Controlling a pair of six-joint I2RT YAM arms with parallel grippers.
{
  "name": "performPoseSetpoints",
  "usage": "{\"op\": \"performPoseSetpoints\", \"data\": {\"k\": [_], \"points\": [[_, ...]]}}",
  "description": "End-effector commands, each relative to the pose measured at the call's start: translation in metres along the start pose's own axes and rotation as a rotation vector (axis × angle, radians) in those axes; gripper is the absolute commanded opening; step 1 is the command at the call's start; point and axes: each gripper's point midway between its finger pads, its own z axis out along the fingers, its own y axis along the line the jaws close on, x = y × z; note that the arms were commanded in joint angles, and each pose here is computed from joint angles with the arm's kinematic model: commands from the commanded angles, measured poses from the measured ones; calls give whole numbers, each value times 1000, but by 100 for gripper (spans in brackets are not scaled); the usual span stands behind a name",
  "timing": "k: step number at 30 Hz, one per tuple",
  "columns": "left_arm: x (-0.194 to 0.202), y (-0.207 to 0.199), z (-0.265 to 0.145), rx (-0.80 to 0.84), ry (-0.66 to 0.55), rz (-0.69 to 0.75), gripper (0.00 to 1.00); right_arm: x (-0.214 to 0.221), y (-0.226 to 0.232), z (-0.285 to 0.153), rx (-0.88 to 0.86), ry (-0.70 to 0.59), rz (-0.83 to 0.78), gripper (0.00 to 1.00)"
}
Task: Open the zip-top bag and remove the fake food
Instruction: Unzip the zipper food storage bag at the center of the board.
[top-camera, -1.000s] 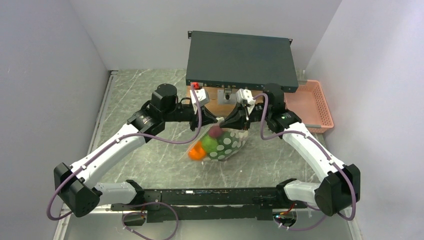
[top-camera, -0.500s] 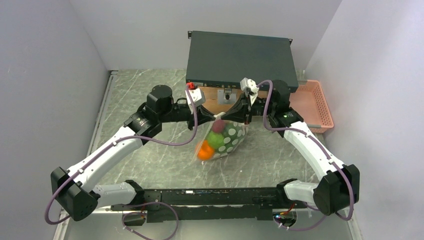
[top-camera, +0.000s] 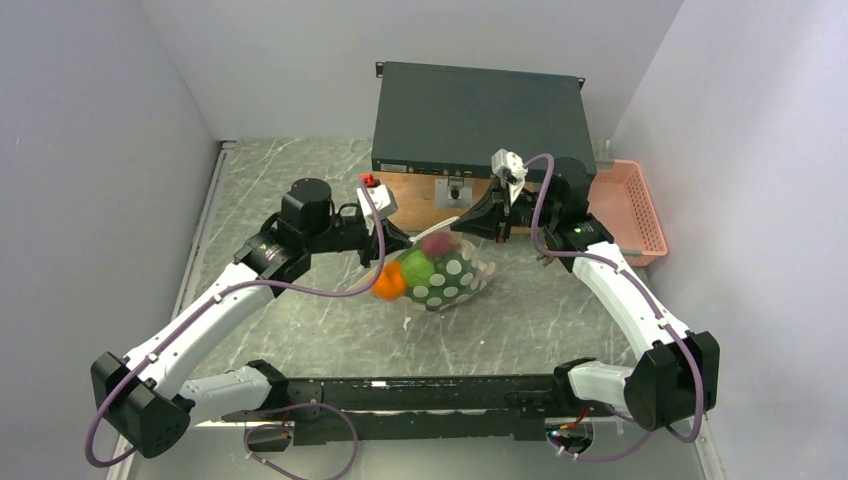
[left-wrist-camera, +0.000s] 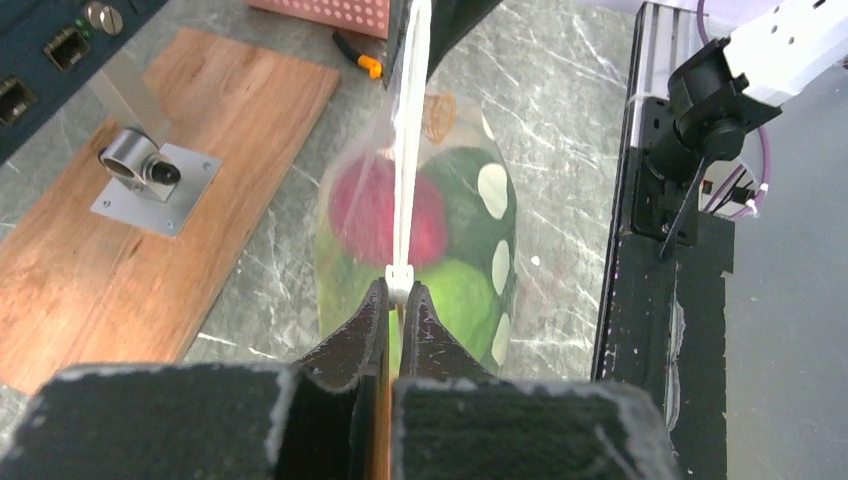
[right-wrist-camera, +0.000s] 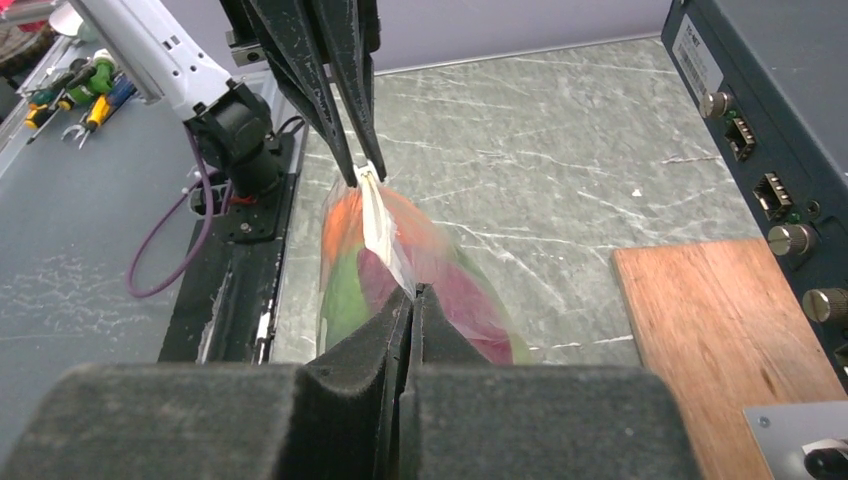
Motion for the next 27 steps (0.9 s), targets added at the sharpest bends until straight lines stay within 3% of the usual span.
{"op": "performPoseSetpoints", "data": {"k": [1, 27], "points": [[8, -2, -13, -23, 26, 21, 0, -19, 0, -8, 23, -27, -102, 0], [72, 14, -42, -127, 151, -46, 0, 26, -10, -24, 93, 33, -53, 0]]}}
